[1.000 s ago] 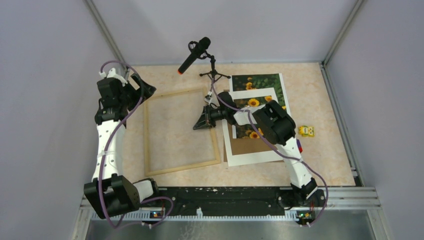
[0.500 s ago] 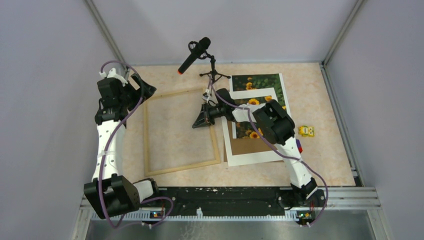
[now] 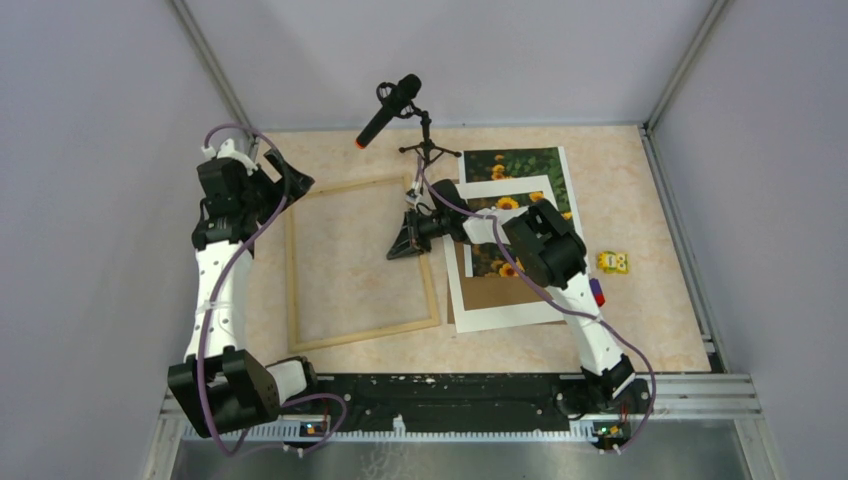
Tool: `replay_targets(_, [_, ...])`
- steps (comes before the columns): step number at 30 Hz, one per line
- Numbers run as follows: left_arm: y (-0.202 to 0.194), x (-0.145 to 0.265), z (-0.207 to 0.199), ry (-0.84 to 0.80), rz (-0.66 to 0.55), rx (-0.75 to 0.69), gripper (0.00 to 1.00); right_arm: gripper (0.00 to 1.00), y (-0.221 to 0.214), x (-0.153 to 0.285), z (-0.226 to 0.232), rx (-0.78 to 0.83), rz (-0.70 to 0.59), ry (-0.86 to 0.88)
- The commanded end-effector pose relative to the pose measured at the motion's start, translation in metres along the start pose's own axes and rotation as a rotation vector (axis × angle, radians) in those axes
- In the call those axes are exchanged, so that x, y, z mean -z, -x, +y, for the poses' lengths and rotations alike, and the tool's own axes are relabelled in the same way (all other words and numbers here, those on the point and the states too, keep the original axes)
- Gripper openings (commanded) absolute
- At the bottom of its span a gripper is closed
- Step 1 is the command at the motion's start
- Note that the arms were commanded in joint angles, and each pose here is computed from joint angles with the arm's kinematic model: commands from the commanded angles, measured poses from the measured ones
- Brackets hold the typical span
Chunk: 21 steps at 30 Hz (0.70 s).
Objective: Put the photo into the frame
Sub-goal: Place the photo frame item in the photo frame.
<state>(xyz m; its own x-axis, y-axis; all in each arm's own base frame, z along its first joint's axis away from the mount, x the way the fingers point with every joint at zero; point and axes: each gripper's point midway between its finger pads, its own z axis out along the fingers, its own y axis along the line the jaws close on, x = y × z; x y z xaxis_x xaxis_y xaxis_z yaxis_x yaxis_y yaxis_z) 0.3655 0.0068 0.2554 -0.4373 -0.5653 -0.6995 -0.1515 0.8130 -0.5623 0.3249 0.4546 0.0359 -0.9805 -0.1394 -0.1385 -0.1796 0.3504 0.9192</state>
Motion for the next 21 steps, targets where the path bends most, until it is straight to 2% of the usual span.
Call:
replay_targets(1, [0.01,0.004,-0.011,-0.039,-0.048,-0.03,0.98,0.09,0.016,0.004,0.011,0.075,-0.036,-0.014])
replay_targets(8, [0.007,0.005,-0.014,-0.049,-0.044,-0.031,0.99,0.33,0.02,0.01,0.008,0.086,-0.053,-0.099])
replay_targets(15, [-0.002,0.005,-0.018,-0.065,-0.03,-0.035,0.98,0.51,0.022,0.021,-0.001,0.085,-0.07,-0.233])
replay_targets(21, [-0.016,0.006,-0.028,-0.092,-0.009,-0.044,0.98,0.6,0.025,0.032,-0.003,0.106,-0.087,-0.321])
